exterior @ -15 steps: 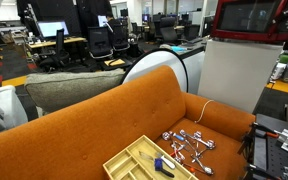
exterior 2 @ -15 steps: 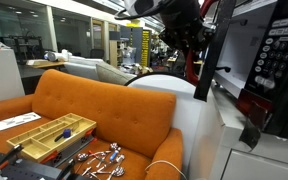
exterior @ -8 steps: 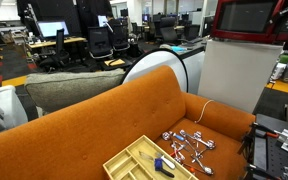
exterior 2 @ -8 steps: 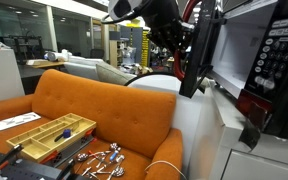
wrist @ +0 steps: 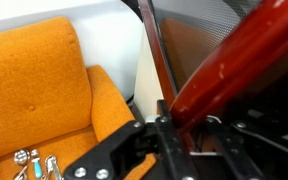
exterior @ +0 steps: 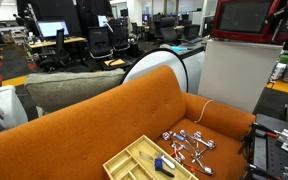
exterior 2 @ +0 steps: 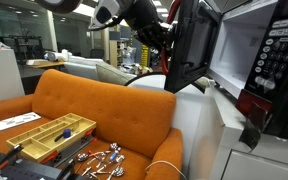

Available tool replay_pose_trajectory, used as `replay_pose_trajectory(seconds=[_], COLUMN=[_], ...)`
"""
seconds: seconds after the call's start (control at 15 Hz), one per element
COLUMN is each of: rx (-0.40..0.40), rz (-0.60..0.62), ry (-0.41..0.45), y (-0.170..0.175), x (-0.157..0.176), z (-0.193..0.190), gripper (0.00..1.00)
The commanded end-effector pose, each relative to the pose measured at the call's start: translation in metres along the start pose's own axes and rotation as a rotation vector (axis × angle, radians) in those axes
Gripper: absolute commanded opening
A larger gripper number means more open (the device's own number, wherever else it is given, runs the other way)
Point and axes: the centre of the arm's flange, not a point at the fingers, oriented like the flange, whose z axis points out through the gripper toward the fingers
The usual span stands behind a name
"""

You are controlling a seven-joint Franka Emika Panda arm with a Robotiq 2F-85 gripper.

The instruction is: Open the microwave door

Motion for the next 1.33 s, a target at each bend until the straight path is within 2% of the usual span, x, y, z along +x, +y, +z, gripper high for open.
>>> replay_pose_trajectory(seconds=[0.0, 0.73, 0.8, 0.87, 1.0, 1.27], rx=[-0.103, -0.060, -0.056, -0.052, -0.053, -0.106], rz=[-0.105, -0.090, -0.086, -0.083, -0.109, -0.174], ry=[0.008, -0.017, -0.014, -0.012, 0.003, 0.061], y=[0.044, 0.090, 0.091, 0.093, 0.099, 0.110], x=[-0.008, -0.007, -0.008, -0.010, -0.013, -0.021], z=[-0.016, -0.036, -0.037, -0.038, -0.037, -0.058], gripper=[0.05, 0.05, 0.19, 0.46, 0.51, 0.81])
